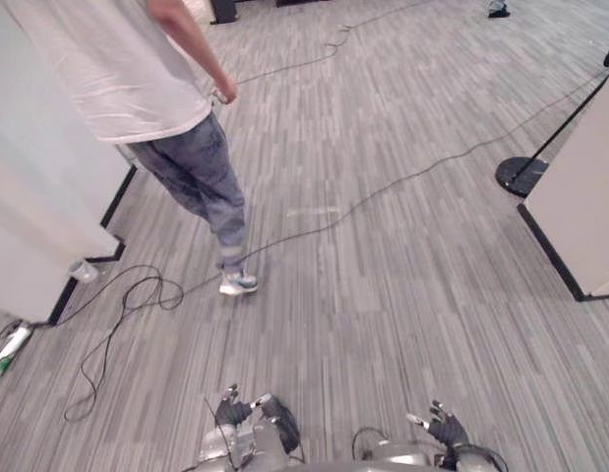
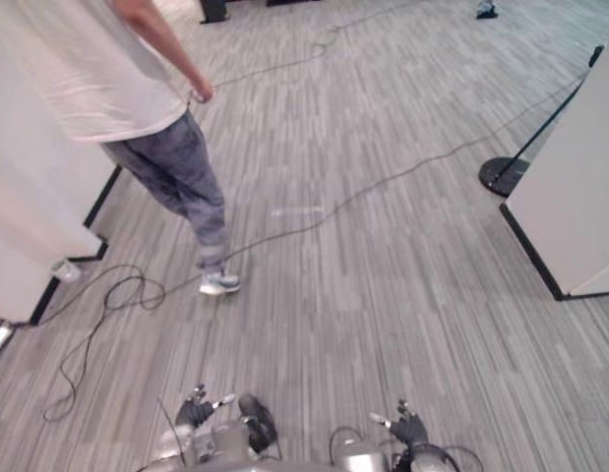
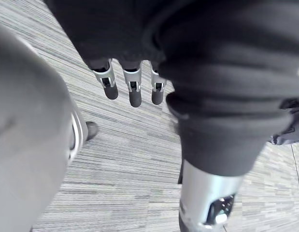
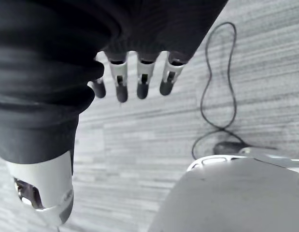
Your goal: Organize washtable
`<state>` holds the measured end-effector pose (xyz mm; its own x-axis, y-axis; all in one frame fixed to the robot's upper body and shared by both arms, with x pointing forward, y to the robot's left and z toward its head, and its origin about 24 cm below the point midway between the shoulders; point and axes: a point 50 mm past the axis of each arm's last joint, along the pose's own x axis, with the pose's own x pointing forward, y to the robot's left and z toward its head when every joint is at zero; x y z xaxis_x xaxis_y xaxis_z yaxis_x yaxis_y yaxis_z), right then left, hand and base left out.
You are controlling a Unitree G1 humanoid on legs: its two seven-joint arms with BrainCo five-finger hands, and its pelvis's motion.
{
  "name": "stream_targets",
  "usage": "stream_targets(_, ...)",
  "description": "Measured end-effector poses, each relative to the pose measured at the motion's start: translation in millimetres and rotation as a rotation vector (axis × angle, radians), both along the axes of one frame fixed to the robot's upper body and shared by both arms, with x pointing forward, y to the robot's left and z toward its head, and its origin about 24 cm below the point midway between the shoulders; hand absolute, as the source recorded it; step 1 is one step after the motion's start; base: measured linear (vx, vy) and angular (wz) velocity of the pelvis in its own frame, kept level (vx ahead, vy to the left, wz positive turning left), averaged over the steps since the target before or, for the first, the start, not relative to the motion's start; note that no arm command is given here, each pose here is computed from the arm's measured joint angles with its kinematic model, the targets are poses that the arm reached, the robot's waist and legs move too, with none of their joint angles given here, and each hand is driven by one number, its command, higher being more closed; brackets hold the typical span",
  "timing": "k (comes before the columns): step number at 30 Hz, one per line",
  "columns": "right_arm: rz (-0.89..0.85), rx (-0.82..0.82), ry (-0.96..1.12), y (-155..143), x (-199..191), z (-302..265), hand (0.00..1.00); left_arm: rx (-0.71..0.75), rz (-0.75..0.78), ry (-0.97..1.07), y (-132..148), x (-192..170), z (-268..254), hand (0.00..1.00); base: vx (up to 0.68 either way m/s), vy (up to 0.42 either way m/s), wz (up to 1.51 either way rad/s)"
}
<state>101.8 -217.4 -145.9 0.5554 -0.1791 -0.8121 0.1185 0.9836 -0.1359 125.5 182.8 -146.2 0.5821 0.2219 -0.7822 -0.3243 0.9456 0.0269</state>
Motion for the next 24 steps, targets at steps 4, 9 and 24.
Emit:
stream_targets(4,-0.025,0.029,0.043,13.4,-17.4,-6.8,0.00,0.017,0.000,0.036,8.9,-6.9,-2.9,0.00,0.70,0.323,-0.26)
stream_targets(9,-0.017,0.046,0.020,17.7,-8.9,-5.7,0.00,0.041,-0.025,0.101,17.5,-14.6,-7.4,0.00,0.72,0.225,0.16)
stream_targets(24,0.045,-0.006,-0.040,7.9,0.7,6.2,0.00,-0.024,0.035,0.059,-4.8,-13.2,-5.9,0.00,0.63,-0.136,0.39)
